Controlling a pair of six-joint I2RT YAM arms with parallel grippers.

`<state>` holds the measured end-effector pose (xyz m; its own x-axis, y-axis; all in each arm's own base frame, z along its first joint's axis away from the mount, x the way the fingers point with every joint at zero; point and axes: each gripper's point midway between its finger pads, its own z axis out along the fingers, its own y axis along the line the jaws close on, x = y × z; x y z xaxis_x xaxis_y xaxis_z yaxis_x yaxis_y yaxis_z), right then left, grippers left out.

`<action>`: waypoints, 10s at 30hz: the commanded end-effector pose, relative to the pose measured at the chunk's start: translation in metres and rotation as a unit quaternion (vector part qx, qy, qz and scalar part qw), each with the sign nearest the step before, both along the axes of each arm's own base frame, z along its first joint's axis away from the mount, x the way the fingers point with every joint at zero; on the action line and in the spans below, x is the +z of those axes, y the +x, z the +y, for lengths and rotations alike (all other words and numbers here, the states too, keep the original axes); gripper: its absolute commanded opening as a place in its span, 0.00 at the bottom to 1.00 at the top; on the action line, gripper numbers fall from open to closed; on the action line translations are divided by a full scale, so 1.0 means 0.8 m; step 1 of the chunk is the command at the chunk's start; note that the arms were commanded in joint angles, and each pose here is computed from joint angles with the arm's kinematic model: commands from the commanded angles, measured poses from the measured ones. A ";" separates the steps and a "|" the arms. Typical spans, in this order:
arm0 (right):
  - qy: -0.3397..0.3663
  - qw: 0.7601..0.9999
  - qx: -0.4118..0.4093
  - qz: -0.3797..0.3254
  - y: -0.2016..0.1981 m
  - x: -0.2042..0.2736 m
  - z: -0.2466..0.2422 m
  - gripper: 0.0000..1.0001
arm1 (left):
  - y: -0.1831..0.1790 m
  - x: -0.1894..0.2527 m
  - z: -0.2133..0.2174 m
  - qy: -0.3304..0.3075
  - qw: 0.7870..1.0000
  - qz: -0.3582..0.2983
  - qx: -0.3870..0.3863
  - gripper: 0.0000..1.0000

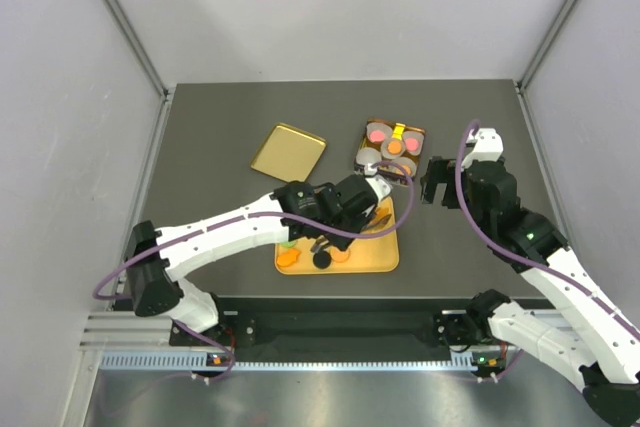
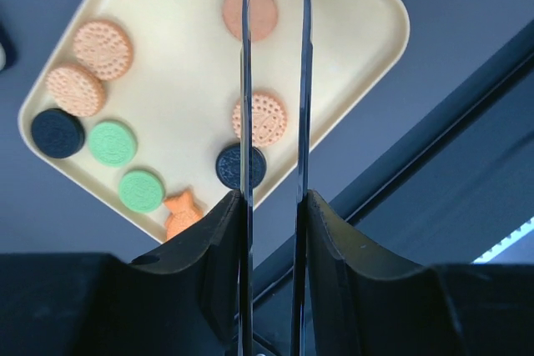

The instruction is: Pack the cookies

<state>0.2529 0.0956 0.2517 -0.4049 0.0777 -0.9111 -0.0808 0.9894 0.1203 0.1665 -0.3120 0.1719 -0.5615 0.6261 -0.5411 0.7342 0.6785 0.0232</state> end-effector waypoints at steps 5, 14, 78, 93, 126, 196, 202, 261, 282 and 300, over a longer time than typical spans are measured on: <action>0.007 1.000 -0.006 -0.022 0.007 0.019 -0.002 1.00 | 0.070 0.078 -0.010 -0.076 0.991 -0.083 0.068 0.12; 0.007 1.000 0.000 -0.020 0.010 0.019 0.003 1.00 | 0.174 0.075 -0.026 -0.096 0.982 -0.099 0.129 0.11; 0.011 1.000 0.003 -0.022 0.005 0.015 0.002 1.00 | 0.233 -0.006 -0.018 -0.007 0.984 -0.092 0.153 0.31; 0.013 1.000 0.002 -0.024 0.005 0.017 0.001 1.00 | 0.231 -0.005 -0.019 -0.008 0.984 -0.092 0.150 0.42; 0.016 0.999 0.006 -0.028 0.007 0.029 0.005 1.00 | 0.224 0.108 0.014 -0.114 0.965 -0.142 0.187 0.46; 0.025 0.998 0.049 0.022 0.026 0.008 0.044 1.00 | 0.358 -0.067 0.139 0.077 0.944 -0.127 0.294 0.67; 0.015 0.998 0.046 0.035 0.029 -0.005 0.045 1.00 | 0.361 -0.115 0.132 0.095 0.950 -0.101 0.279 0.67; 0.501 0.820 0.253 -0.110 0.121 0.134 0.099 1.00 | 0.220 0.426 -0.005 -0.784 0.600 0.132 0.089 0.00; 0.031 0.960 0.154 -0.233 0.067 0.155 0.164 1.00 | 0.251 0.392 -0.019 -0.739 0.631 0.138 0.191 0.00; -0.118 0.959 0.038 -0.254 0.133 0.169 0.179 0.68 | 0.247 0.366 -0.036 -0.721 0.645 0.154 0.200 0.00</action>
<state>0.3567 0.2424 0.3482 0.0223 -0.2156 -0.9762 -0.2157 0.9524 -0.2152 0.3718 -0.3396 0.4396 -0.7544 -0.6310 -0.1808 0.2338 -0.0009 -0.9723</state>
